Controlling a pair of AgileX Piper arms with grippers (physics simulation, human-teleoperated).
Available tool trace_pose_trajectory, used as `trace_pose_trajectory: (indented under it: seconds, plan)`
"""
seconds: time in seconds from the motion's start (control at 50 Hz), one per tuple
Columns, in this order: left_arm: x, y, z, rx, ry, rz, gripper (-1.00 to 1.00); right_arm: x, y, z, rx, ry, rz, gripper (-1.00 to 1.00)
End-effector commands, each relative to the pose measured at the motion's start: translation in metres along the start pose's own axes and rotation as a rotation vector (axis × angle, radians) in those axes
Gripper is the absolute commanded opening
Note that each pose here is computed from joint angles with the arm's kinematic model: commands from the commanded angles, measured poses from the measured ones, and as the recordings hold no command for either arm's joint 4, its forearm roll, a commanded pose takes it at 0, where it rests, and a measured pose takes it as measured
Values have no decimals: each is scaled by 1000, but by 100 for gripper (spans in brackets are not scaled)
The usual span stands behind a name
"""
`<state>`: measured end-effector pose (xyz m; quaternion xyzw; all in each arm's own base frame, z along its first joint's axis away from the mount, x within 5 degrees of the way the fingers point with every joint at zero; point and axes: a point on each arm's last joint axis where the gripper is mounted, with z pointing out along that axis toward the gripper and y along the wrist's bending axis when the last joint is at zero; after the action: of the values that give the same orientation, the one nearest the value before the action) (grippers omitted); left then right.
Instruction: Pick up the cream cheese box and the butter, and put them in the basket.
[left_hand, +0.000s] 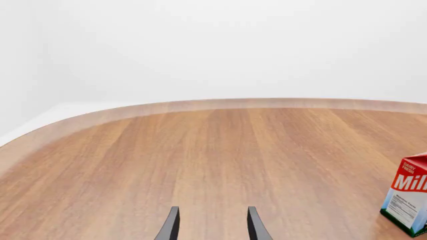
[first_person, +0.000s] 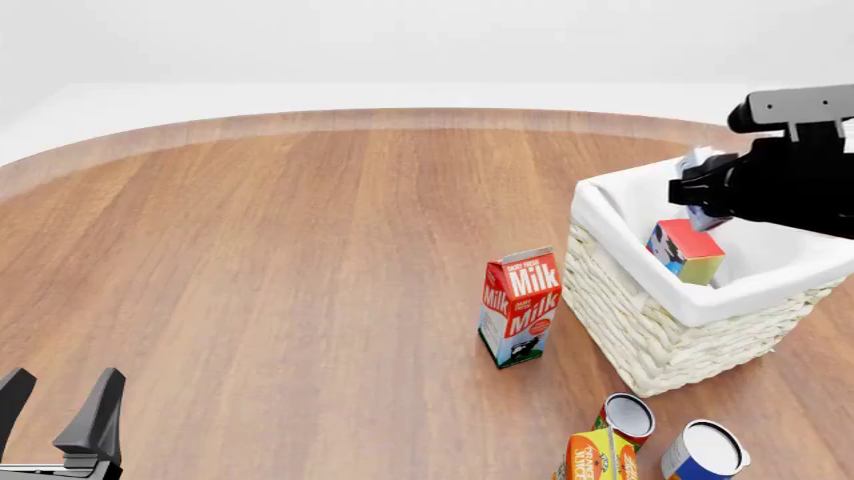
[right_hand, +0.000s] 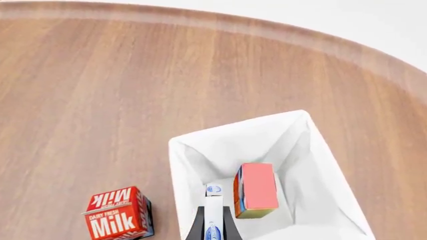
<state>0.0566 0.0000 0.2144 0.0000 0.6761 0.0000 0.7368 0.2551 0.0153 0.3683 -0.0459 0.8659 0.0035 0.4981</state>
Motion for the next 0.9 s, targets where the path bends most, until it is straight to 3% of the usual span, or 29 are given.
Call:
trace_pose_trajectory:
  seconds: [0.02,0.9]
  plan:
    - [0,0,0,0,0,0,100,1,0,7,1,0,12,-100]
    - [0,0,0,0,0,0,100,15,-8,35,27,22,66,-100]
